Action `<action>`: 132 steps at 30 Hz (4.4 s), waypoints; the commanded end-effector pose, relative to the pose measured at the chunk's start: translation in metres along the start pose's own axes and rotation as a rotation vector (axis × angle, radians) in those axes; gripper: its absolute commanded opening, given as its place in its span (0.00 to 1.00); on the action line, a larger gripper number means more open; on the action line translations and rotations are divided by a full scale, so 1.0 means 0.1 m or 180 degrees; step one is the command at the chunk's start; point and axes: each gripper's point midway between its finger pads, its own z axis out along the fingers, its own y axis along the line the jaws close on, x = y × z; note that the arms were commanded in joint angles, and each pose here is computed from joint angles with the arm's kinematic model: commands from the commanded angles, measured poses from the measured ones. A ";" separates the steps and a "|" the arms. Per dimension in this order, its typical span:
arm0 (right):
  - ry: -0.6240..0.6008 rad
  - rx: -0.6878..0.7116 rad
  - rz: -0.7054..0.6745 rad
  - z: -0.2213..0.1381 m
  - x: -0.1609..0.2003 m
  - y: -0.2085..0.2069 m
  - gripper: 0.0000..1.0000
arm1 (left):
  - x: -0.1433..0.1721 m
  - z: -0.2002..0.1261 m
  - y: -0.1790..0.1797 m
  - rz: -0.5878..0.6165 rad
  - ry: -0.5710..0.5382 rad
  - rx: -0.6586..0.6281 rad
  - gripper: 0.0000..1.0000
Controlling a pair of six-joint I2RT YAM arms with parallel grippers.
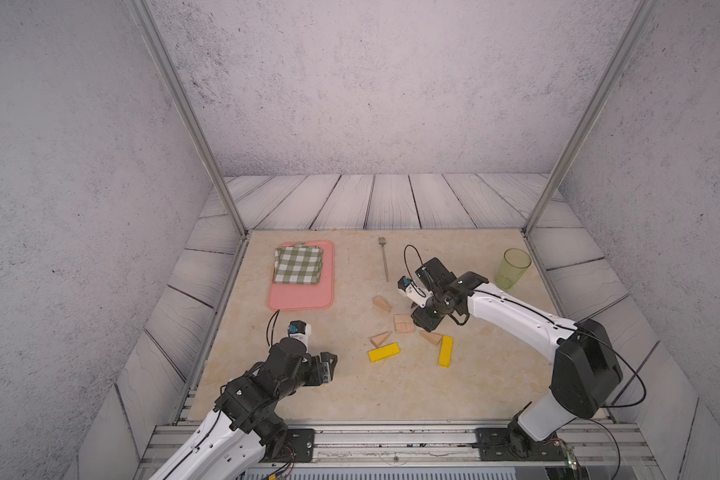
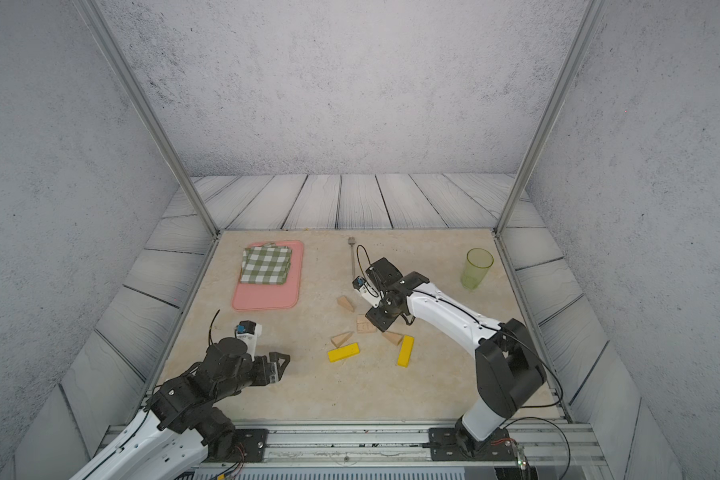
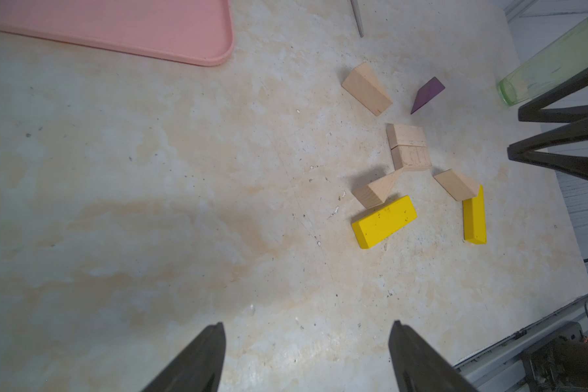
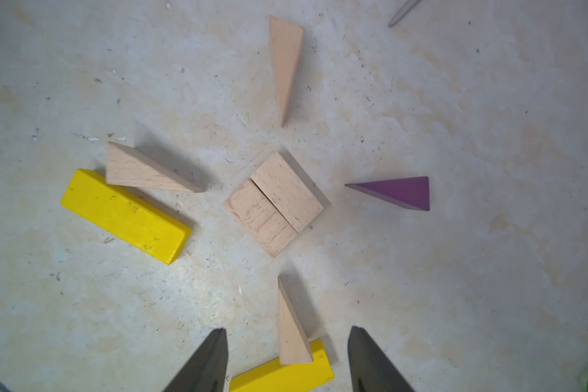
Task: Assemble a small pinwheel with building blocks
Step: Pick up the building block from the center of the board, then assemble the building block at the center of the board.
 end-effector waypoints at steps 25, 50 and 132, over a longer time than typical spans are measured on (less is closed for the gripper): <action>0.0484 -0.0441 -0.0933 0.85 0.04 0.96 0.62 | -0.05 -0.17 0.14 -0.0358 -0.0139 -0.0195 0.85; 0.0713 -0.0687 -0.1240 1.03 0.31 1.11 0.54 | -0.02 -0.14 0.14 -0.0351 -0.0115 -0.0177 0.85; 0.1051 0.0576 0.2667 0.87 0.57 0.68 0.46 | 0.00 -0.16 0.12 -0.0400 -0.0164 -0.0056 0.85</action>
